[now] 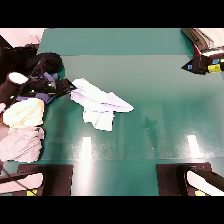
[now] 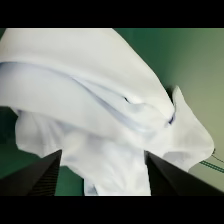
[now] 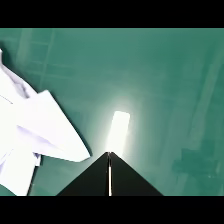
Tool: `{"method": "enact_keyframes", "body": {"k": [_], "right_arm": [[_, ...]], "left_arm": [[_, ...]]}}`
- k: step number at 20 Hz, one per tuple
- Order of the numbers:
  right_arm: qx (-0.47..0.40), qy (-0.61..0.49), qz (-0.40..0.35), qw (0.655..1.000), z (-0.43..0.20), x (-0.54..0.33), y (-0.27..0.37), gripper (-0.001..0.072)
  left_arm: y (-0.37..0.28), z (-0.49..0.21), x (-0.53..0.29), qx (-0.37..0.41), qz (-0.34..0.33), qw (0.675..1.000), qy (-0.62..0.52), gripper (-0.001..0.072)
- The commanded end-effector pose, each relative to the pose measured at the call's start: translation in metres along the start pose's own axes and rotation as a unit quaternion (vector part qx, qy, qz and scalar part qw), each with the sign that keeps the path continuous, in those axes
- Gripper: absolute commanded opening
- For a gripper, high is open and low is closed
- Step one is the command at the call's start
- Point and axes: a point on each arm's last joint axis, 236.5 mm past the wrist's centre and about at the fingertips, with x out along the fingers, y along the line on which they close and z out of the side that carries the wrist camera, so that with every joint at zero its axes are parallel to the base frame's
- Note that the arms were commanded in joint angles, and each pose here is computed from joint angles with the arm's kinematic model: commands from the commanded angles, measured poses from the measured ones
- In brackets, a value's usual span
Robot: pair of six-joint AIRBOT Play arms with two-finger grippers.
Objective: Fold the shirts.
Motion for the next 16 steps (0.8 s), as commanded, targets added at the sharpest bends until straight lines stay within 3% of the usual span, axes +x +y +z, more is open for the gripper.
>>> {"method": "enact_keyframes", "body": {"k": [1, 5, 8, 9, 12, 16], "right_arm": [[-0.03, -0.026, 0.011, 0.999, 0.016, -0.01, 0.023, 0.0022], [-0.03, -0.017, 0.013, 0.999, 0.013, -0.004, 0.024, 0.0022], [-0.03, -0.017, 0.013, 0.999, 0.013, -0.005, 0.024, 0.0022], [-0.03, -0.017, 0.013, 0.999, 0.013, -0.005, 0.024, 0.0021], [-0.031, -0.023, 0.013, 0.999, 0.015, -0.008, 0.026, 0.0022], [-0.04, -0.054, 0.011, 0.998, 0.023, -0.025, 0.032, 0.0022]], "left_arm": [[0.01, -0.001, 0.038, -0.039, -0.018, 0.998, 0.045, 0.0618], [0.002, 0.016, 0.059, -0.02, -0.01, 1.0, 0.014, 0.0614], [-0.016, 0.027, 0.059, 0.008, -0.017, 1.0, -0.003, 0.006], [-0.023, 0.031, 0.056, 0.019, -0.024, 1.0, -0.002, 0.0023], [-0.064, 0.045, 0.029, 0.061, -0.056, 0.997, 0.0, 0.0021], [-0.161, 0.073, -0.066, 0.184, -0.113, 0.975, -0.054, 0.0021]]}}
